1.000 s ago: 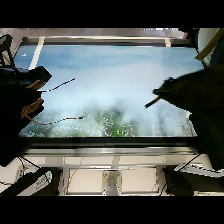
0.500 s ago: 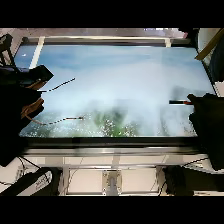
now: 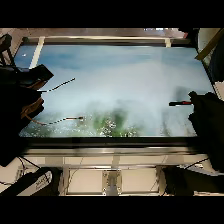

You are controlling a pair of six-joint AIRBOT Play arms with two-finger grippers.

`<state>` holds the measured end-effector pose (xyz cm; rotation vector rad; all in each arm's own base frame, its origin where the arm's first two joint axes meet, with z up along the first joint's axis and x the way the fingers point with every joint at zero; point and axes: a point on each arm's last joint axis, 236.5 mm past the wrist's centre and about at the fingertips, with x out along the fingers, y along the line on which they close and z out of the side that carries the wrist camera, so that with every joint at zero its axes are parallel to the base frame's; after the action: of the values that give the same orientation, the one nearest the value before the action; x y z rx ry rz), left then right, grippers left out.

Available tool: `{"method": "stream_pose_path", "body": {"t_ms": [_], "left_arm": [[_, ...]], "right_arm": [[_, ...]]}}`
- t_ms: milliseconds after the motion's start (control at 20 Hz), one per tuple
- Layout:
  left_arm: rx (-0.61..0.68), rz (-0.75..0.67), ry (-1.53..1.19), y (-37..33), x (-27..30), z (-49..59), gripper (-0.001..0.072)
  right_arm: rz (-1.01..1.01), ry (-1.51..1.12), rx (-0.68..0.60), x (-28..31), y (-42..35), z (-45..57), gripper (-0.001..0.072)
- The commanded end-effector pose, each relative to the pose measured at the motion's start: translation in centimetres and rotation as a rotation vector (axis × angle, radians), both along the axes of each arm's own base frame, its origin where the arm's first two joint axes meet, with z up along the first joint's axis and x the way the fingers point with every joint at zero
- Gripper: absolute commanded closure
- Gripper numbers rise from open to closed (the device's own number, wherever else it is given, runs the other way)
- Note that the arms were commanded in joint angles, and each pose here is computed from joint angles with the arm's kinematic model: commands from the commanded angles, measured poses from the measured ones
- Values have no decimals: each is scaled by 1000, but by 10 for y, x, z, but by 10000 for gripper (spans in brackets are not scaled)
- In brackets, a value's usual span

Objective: Fold the clothes and pants, and hang the long-sleeved shirts on hangers.

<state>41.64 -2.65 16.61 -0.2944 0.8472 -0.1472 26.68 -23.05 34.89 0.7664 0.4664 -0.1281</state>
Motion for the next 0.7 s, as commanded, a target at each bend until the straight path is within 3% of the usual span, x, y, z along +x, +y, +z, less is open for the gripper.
{"method": "stream_pose_path", "body": {"t_ms": [0,150,350,650], "left_arm": [[-55,-19,-14,-12,0,6,660],[-132,-43,-43,-29,-4,22,684],[-142,-47,-53,-31,-6,27,683],[-222,-81,-35,-49,-12,32,683]], "right_arm": [[521,-163,-87,54,148,39,703],[780,77,-261,75,231,-24,703],[813,369,-524,84,251,-85,703],[937,321,-531,78,296,-82,702]]}}
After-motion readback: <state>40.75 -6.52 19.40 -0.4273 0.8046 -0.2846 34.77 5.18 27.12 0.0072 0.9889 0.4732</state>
